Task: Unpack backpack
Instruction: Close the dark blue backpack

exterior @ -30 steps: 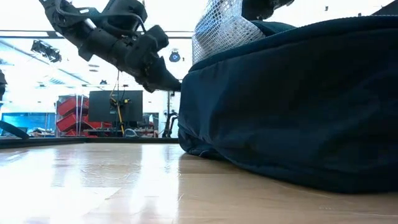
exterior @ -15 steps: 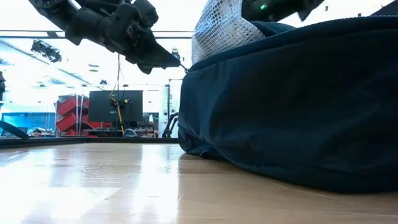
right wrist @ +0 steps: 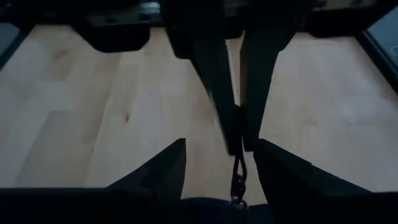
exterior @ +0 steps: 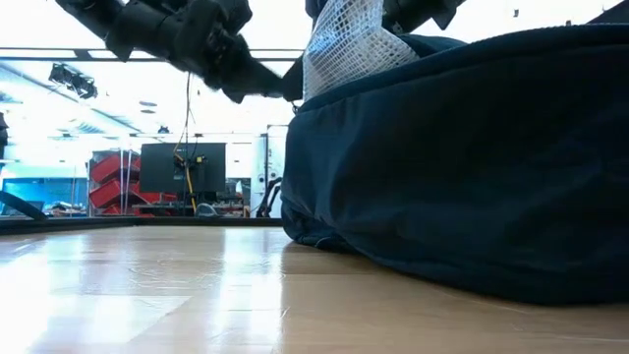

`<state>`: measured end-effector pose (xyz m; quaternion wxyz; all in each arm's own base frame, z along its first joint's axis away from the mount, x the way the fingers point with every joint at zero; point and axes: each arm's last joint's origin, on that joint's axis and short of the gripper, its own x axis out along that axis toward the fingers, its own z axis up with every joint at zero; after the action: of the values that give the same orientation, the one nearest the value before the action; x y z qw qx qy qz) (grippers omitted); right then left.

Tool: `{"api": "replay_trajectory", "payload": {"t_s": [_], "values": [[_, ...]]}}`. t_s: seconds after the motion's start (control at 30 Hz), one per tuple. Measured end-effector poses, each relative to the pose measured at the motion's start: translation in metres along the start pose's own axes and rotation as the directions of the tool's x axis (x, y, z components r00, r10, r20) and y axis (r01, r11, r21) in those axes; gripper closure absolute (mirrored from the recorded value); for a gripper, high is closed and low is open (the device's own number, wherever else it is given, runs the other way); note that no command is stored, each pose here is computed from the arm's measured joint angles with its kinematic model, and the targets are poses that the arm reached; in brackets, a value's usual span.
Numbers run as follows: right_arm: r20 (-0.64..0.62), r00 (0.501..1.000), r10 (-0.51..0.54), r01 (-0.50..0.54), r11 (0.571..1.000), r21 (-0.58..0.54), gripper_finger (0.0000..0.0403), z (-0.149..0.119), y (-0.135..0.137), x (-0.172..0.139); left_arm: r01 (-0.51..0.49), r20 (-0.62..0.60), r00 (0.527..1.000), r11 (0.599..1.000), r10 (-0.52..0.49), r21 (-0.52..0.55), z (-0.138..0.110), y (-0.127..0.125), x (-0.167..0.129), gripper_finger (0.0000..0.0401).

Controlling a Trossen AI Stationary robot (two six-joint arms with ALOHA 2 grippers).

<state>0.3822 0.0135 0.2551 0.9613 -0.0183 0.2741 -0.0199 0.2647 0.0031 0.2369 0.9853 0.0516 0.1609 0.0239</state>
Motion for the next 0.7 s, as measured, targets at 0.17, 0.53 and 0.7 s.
{"api": "replay_trajectory", "payload": {"t_s": [0.17,0.53,0.7], "values": [[-0.003,1.000,-0.002,0.002,1.000,0.024,0.0245,0.000,0.000,0.000,0.011,0.011,1.000,0.999,-0.011,0.038,0.017,-0.002,0.000,0.0401],[0.066,0.998,-0.004,0.006,0.999,-0.032,0.0345,0.007,-0.002,0.000,0.026,0.024,0.999,0.998,-0.028,0.064,0.023,-0.005,0.000,0.0401],[0.046,0.999,-0.007,0.008,0.999,-0.035,0.0374,0.005,-0.004,0.000,0.024,-0.016,1.000,0.997,-0.023,0.079,0.022,-0.005,-0.005,0.0400]]}}
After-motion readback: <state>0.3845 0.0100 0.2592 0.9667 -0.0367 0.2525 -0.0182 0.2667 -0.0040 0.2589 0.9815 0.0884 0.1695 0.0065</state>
